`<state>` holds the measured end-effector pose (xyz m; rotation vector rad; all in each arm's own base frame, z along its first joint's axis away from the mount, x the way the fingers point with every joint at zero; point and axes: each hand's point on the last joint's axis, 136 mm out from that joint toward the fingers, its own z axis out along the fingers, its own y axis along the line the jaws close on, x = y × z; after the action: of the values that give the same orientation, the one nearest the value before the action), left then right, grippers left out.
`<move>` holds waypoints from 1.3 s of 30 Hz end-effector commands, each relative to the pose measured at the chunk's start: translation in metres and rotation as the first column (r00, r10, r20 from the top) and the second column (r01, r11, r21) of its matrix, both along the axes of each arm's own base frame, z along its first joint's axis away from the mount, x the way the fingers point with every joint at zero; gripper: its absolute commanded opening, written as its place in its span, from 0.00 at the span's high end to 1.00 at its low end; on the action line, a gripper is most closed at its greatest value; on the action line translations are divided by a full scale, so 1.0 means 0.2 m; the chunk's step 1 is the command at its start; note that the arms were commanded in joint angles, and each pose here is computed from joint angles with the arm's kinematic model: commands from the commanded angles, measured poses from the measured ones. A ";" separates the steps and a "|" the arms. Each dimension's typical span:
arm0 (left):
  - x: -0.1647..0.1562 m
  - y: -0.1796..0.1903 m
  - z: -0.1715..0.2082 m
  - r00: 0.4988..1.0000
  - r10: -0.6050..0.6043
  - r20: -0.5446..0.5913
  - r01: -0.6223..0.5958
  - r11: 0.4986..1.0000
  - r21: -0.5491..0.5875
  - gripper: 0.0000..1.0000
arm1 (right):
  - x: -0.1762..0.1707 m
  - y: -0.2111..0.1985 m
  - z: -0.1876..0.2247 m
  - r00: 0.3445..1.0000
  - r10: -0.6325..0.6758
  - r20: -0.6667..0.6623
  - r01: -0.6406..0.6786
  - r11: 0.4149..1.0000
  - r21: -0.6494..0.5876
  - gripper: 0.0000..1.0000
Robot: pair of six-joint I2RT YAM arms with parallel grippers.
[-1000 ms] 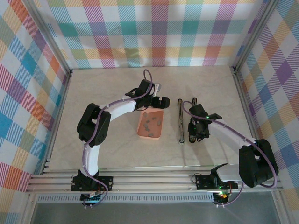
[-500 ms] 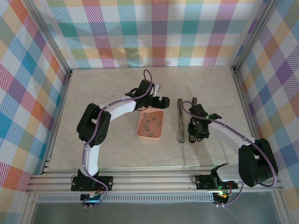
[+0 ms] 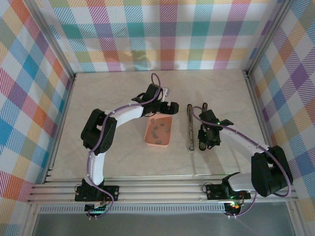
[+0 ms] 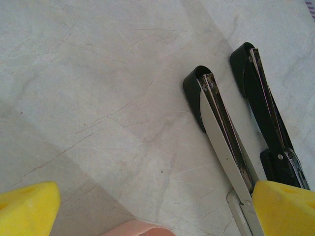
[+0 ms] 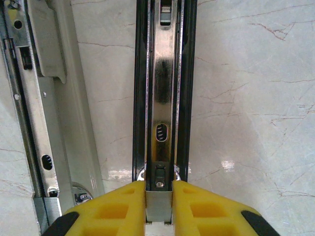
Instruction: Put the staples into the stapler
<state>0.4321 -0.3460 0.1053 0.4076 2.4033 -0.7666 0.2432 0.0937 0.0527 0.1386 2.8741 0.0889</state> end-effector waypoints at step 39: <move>-0.02 -0.05 -0.02 1.000 -0.017 -0.004 0.017 1.000 -0.018 0.00 | -0.04 -0.01 -0.04 0.999 -0.013 -0.048 0.013 1.000 0.000 0.75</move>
<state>0.4320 -0.3470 0.1051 0.4103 2.4015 -0.7711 0.2430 0.0942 0.0519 0.1379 2.8781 0.0922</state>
